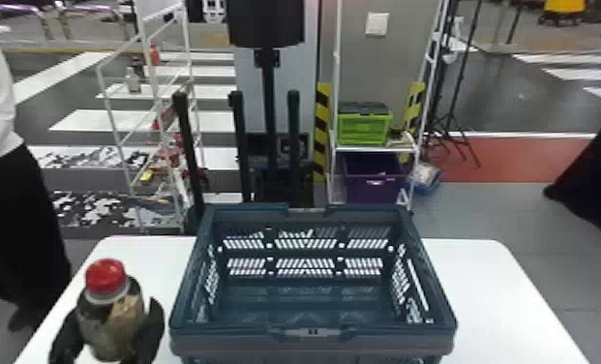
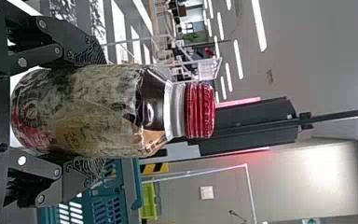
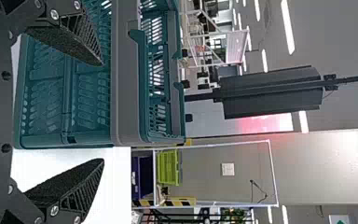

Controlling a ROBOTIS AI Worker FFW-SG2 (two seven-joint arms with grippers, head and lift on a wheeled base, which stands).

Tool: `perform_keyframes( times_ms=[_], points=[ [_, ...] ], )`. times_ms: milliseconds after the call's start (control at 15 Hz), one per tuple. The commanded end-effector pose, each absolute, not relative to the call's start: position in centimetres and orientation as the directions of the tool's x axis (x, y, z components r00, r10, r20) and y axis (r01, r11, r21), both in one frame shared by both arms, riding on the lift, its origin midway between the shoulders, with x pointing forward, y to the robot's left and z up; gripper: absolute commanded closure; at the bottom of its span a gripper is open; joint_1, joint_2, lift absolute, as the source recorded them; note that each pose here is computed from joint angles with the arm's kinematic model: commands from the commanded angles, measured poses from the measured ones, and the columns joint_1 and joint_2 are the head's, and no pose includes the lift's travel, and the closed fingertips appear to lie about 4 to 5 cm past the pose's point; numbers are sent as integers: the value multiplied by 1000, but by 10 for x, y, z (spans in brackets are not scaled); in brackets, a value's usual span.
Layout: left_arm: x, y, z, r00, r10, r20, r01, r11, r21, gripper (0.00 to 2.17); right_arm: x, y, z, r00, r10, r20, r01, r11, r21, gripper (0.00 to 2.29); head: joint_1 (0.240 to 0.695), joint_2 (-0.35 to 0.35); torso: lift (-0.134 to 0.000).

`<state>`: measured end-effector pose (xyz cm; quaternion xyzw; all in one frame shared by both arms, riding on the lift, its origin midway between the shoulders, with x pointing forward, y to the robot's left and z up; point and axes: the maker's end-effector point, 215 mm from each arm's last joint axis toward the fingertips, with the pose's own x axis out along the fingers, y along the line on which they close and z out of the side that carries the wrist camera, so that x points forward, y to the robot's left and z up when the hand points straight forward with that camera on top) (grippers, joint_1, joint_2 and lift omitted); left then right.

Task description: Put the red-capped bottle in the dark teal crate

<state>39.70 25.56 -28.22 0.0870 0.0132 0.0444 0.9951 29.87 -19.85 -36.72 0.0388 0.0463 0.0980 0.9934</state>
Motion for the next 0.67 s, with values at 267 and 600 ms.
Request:
perform_keyframes(
  times_ms=[267,600],
  points=[
    [478,264,-278,971,25,-237,26,977,212,2145,297,-204,-368,981,177,-82,-170,982,87,154,499,0,0],
    [522,221,-282,929,-139,-342,216,956,200,2145,297,-204,-363,984,163,-65,-157,984,88,154,499,0,0]
  ],
)
